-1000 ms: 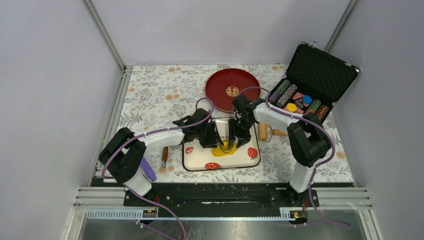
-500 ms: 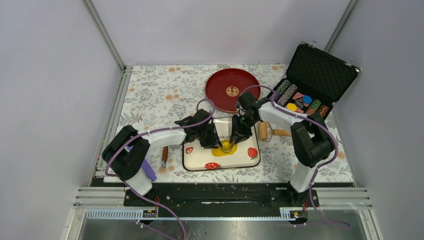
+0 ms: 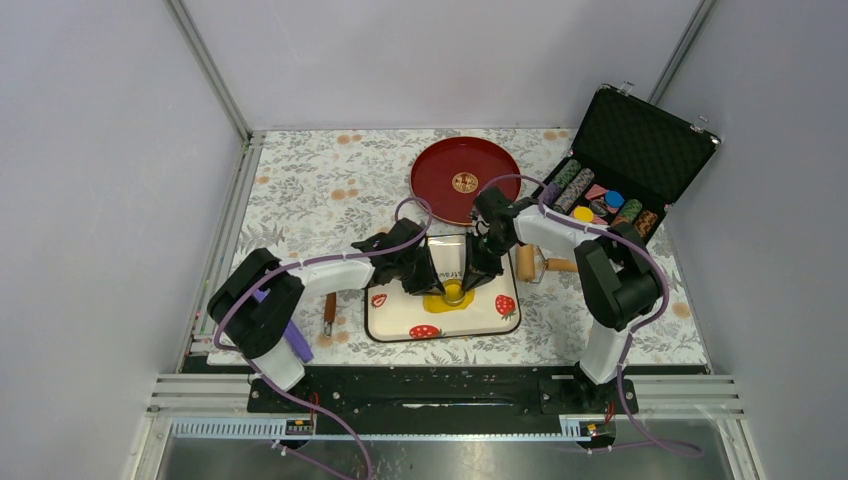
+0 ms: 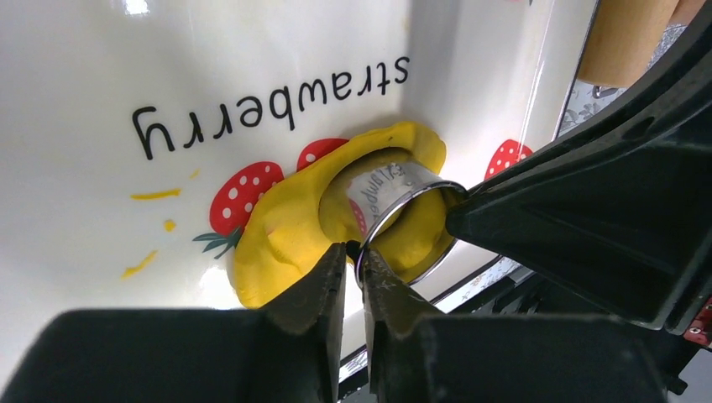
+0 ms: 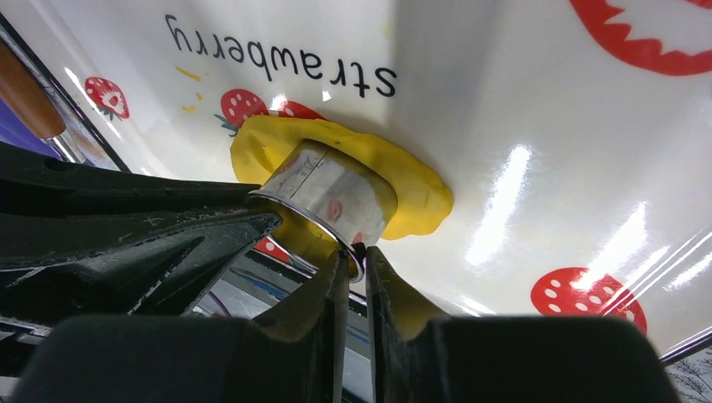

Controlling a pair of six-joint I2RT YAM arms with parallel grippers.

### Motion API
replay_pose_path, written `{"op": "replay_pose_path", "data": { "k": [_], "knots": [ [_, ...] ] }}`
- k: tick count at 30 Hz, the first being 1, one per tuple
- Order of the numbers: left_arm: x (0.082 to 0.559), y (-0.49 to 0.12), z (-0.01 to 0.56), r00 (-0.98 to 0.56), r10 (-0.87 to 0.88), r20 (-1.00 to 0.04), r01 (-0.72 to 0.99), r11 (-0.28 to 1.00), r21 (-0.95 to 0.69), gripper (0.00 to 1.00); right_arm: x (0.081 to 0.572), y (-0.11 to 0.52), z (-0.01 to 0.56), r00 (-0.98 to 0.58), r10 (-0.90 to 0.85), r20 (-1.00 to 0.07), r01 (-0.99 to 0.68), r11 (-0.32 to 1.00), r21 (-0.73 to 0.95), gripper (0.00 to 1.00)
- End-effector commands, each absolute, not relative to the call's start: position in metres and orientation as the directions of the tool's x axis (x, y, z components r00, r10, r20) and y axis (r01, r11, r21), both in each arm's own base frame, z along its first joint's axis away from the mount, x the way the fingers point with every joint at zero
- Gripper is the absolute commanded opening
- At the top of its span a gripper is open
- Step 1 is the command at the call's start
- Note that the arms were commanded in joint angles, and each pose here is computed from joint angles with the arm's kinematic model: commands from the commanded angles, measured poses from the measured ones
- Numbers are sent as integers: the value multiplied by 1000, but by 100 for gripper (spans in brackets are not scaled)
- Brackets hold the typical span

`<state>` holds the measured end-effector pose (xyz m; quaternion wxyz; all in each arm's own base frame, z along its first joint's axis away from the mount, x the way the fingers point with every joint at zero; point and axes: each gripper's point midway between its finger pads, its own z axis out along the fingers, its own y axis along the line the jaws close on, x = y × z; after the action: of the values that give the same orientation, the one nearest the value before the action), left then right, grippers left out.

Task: Roll out the dumpling wrappers from the dough

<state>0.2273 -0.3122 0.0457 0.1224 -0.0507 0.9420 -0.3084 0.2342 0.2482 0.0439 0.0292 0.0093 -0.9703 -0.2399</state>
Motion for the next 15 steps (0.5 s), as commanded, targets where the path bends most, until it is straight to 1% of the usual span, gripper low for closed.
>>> {"op": "replay_pose_path", "data": {
  "k": [1,3,10,15],
  "knots": [
    [230,-316,45,-963,-169,-208,-10,797,-604,9,227,245,37,-996,-57,76,-15,888,460,17],
    [229,-315,42,-964,-170,-203,-15,801,-599,0,227,244,35,-995,-59,80,-16,889,458,14],
    [224,-308,28,-967,-179,-184,-43,819,-572,0,223,242,27,-994,-65,91,-17,891,453,1],
    [220,-307,22,-970,-169,-176,-43,829,-558,0,218,233,19,-994,-67,82,-27,907,421,0]
  ]
}}
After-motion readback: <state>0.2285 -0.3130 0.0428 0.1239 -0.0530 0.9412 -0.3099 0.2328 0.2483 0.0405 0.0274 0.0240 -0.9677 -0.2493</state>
